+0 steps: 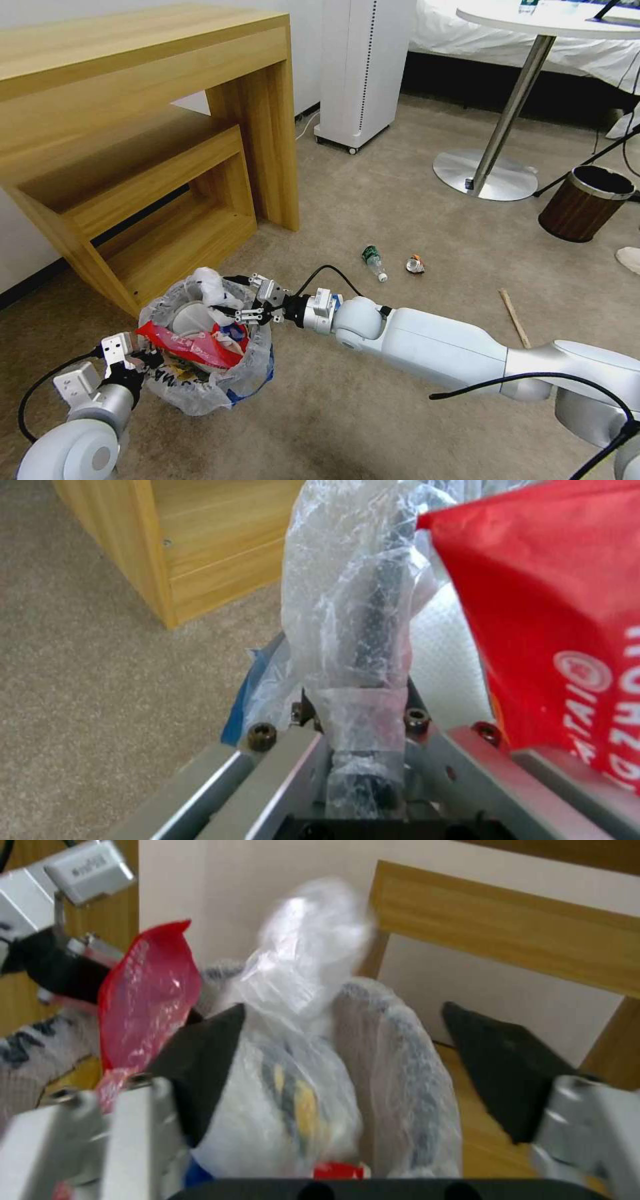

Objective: Pick up the trash bin and place the garbage on the floor into it.

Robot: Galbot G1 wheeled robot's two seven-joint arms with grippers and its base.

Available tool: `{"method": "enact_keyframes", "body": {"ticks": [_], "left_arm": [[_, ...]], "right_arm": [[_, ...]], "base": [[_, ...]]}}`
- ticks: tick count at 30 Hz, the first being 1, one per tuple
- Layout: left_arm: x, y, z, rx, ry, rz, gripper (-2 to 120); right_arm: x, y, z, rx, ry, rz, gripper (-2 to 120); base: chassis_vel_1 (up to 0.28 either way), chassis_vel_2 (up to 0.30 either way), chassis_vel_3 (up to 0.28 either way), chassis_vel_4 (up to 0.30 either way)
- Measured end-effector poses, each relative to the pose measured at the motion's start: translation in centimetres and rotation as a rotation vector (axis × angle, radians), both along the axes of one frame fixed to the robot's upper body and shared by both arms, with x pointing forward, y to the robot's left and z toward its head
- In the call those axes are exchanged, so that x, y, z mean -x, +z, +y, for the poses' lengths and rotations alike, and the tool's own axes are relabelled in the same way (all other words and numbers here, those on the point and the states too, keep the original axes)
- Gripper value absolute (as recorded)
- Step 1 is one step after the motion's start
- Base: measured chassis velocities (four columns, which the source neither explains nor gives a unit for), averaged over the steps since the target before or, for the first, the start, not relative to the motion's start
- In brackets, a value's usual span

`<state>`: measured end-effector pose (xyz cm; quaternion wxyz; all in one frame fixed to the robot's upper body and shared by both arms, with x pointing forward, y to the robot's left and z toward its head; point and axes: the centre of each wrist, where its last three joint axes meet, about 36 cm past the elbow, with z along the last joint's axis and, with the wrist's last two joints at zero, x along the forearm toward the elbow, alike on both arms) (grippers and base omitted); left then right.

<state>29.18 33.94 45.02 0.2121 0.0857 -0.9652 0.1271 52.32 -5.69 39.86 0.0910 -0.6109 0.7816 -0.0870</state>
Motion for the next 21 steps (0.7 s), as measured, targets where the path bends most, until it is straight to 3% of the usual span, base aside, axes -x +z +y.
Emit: {"method": "enact_keyframes", "body": {"ticks": [2, 5, 13, 21], "left_arm": [[0.0, 0.0, 0.0, 0.000, 0.000, 0.000, 1], [0.0, 0.0, 0.0, 0.000, 0.000, -0.001, 1], [0.0, 0.3, 0.0, -0.004, -0.005, -0.005, 1], [0.2, 0.4, 0.1, -0.014, -0.007, 0.002, 1]], "right_arm": [[0.2, 0.3, 0.2, -0.008, 0.005, 0.004, 92], [0.4, 0.6, 0.0, -0.012, 0.008, 0.005, 96], [0.5, 1.4, -1.9, -0.024, -0.019, 0.003, 96], [0.9, 5.1, -3.7, -0.148, -0.118, 0.040, 97]], "base": [[0.000, 0.000, 0.000, 0.000], [0.000, 0.000, 0.000, 0.000], [0.000, 0.000, 0.000, 0.000], [0.000, 0.000, 0.000, 0.000]]}}
